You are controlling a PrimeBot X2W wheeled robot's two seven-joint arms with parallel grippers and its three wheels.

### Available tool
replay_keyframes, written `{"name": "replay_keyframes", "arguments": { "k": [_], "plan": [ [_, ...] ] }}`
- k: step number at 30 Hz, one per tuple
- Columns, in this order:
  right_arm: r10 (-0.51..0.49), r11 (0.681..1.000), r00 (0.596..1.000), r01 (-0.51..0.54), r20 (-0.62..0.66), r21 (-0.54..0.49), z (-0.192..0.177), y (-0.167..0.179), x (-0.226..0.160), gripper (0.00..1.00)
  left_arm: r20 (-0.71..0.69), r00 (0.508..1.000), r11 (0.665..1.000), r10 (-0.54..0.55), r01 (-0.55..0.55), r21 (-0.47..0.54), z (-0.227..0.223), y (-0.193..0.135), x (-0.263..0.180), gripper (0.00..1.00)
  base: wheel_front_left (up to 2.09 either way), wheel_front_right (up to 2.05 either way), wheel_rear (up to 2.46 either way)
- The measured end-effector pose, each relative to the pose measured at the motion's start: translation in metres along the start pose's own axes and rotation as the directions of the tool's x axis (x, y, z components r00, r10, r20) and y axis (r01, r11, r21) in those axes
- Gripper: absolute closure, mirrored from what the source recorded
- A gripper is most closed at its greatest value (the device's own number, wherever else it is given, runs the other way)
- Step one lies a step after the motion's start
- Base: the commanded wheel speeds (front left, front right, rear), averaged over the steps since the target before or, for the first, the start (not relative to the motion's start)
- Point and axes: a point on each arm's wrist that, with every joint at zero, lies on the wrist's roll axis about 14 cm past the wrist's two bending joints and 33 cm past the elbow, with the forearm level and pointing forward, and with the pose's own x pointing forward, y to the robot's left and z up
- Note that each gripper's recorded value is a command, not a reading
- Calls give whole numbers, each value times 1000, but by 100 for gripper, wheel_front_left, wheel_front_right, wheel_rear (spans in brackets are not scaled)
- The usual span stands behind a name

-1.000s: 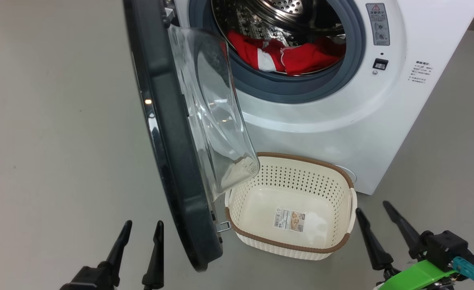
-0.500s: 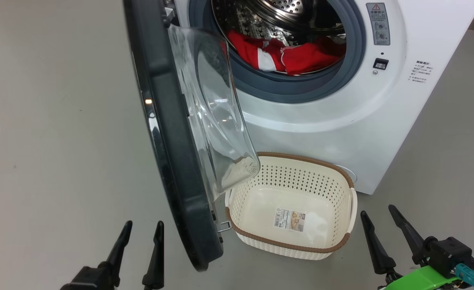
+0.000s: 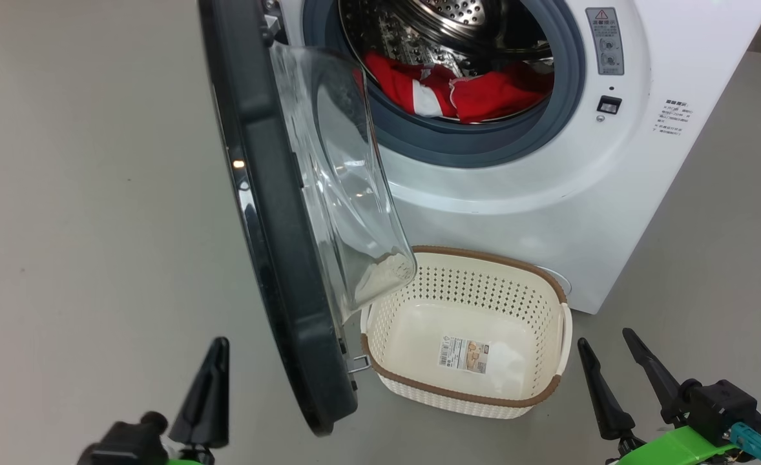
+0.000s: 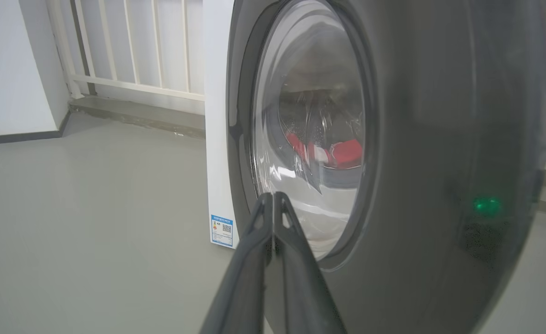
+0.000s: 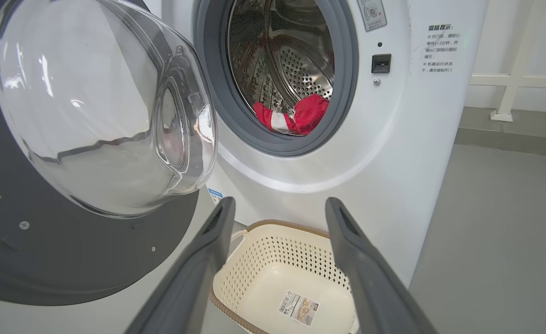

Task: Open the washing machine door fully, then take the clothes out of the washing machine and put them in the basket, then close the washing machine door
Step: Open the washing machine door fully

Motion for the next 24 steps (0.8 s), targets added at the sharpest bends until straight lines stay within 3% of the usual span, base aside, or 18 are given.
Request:
{"name": "replay_keyframes", "arguments": {
  "k": [7,13,19,24],
  "plan": [
    [10,1000,1000,-10,1,2,0,3,1,0,199,980,999,29,-31,6,64,5,7,100,0,0,0],
    [22,1000,1000,-22,-4,5,-2,7,0,0,354,934,999,-47,44,17,115,-23,4,100,0,0,0],
    [18,1000,1000,-18,-4,7,-2,5,0,0,341,913,974,-226,224,46,110,-81,-1,100,0,0,0],
    [12,1000,1000,-12,-3,9,-2,3,0,0,229,910,936,-345,353,9,72,-117,-6,100,0,0,0]
  ]
}}
